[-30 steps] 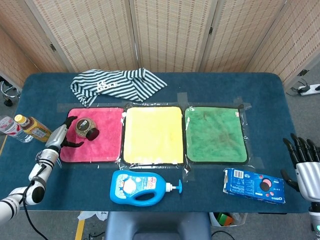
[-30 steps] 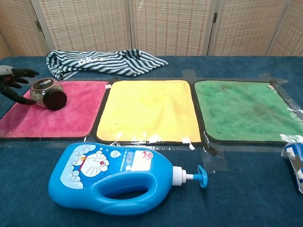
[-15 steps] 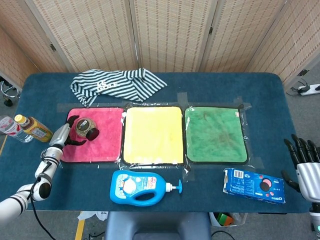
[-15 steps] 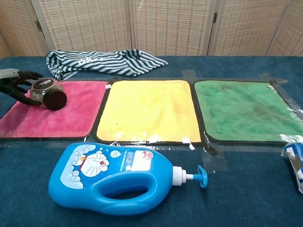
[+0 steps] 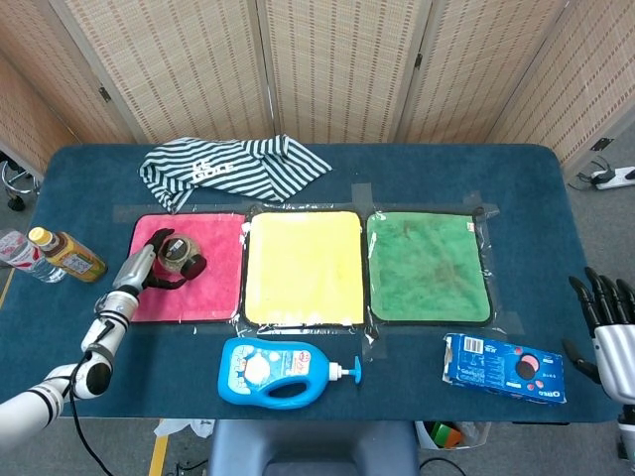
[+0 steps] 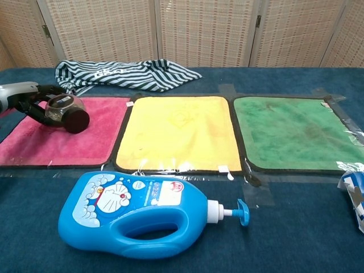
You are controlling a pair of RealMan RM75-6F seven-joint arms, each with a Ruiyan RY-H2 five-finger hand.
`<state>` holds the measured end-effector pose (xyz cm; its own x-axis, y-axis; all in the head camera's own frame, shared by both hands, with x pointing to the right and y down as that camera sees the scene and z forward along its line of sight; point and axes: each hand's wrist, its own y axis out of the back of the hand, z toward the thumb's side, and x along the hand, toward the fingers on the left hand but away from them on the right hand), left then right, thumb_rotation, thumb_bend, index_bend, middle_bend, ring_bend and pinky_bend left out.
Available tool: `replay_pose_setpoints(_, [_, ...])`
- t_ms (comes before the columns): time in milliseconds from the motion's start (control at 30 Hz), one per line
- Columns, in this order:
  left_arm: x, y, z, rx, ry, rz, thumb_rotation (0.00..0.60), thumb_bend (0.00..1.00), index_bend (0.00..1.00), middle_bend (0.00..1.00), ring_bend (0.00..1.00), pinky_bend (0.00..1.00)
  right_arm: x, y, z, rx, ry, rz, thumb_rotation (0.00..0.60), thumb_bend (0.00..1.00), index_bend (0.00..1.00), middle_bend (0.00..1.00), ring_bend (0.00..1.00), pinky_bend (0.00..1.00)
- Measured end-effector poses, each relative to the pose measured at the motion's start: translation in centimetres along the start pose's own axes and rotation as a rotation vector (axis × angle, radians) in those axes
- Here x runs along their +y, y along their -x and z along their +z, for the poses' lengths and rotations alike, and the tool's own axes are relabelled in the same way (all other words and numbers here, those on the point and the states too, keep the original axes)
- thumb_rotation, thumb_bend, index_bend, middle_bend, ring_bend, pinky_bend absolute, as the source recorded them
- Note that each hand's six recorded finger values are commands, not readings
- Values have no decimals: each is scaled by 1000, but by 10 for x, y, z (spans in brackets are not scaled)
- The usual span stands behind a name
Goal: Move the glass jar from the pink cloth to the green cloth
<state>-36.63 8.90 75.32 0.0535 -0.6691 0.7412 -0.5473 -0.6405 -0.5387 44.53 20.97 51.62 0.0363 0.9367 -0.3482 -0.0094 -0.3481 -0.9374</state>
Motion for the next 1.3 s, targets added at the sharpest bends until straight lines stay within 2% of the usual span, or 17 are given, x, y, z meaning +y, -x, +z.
replay_pose_setpoints(300, [-14,3,28,-61,-7,-38,600,265,0,0,0,249,-1,-1,-3,-8,6,-1,600,341,0,0,18,0])
replay_pose_setpoints(467, [-21,6,44,-109,-71,-53,600,265,0,0,0,259,-1,-1,-5,-11,7,-1,600,340,0,0,16,0])
replay_pose_setpoints(667, [-8,7,48,-142,-230,-3,600,266,0,0,0,264,-1,-2,-5,-11,8,-2,600,341,0,0,18,0])
replay_pose_setpoints(800, [11,7,42,-150,-381,79,600,266,0,0,0,264,-1,-2,-3,-7,9,-2,600,341,0,0,19,0])
replay_pose_setpoints(933, [24,3,32,-142,-517,130,600,266,0,0,0,259,0,-3,-3,-6,9,-5,600,341,0,0,19,0])
replay_pose_setpoints(1133, [35,-6,18,-127,-711,170,600,266,0,0,0,243,2,-6,-4,-15,6,-11,600,341,0,0,18,0])
replay_pose_setpoints(1300, [37,-14,17,-133,-814,196,600,266,0,0,0,232,3,-7,-3,-15,4,-8,600,341,0,0,17,0])
